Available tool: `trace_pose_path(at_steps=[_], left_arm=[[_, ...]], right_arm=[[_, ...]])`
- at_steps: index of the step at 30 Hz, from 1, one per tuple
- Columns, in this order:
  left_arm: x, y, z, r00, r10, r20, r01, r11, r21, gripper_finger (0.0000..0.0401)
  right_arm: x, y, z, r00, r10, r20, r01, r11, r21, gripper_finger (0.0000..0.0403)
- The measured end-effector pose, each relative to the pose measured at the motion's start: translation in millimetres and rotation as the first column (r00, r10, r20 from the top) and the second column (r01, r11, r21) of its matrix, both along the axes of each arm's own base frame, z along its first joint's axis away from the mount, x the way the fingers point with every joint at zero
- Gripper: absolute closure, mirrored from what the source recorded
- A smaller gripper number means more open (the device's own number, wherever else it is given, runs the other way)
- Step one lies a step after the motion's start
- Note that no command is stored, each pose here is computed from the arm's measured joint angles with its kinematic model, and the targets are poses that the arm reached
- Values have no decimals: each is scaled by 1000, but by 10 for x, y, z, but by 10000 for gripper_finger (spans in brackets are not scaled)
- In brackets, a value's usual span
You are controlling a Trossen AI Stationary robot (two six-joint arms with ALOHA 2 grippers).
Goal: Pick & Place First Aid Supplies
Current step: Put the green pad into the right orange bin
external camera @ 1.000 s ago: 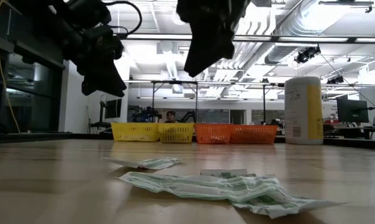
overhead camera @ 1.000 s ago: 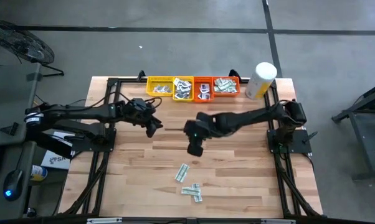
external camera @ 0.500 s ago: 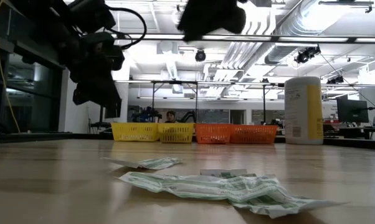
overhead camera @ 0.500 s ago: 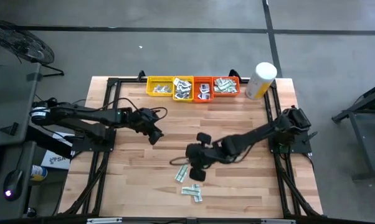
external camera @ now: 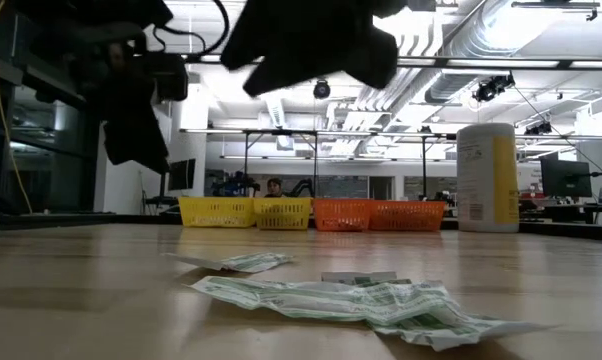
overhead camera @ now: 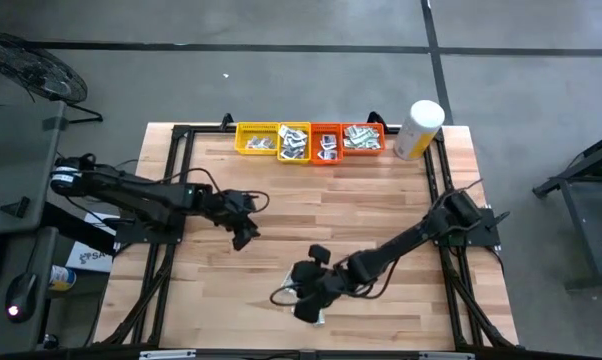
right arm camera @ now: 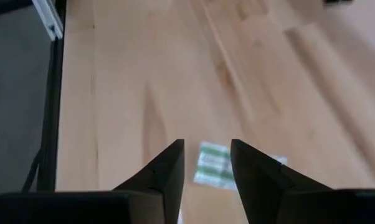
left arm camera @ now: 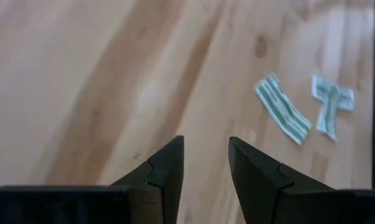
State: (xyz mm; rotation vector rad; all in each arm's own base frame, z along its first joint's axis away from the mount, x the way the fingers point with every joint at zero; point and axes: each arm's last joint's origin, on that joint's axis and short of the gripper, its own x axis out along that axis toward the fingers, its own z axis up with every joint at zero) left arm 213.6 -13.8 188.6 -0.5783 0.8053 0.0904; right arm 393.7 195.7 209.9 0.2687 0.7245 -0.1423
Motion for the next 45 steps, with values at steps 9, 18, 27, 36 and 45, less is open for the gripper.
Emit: trace_pose_path(at_steps=[9, 18, 27, 36, 45], left_arm=[[-84, -281, 105, 989, -128, 77, 116, 981, 153, 275], [-510, -350, 186, 952, -172, 253, 124, 973, 194, 275], [-870, -229, 141, 894, -156, 419, 79, 977, 196, 275], [-1065, -160, -42, 833, -156, 531, 48, 976, 212, 275], [-1108, -142, -140, 816, -218, 535, 53, 950, 307, 275]], right_arm=[[34, 183, -205, 999, -37, -3, 37, 997, 67, 300], [307, 310, -118, 998, -61, -13, 61, 998, -20, 312], [532, 459, -286, 971, -73, -226, 64, 997, -48, 328], [525, 437, -347, 941, -73, -331, 65, 997, -36, 329], [569, 361, -382, 926, 21, -377, -11, 1000, 28, 278]])
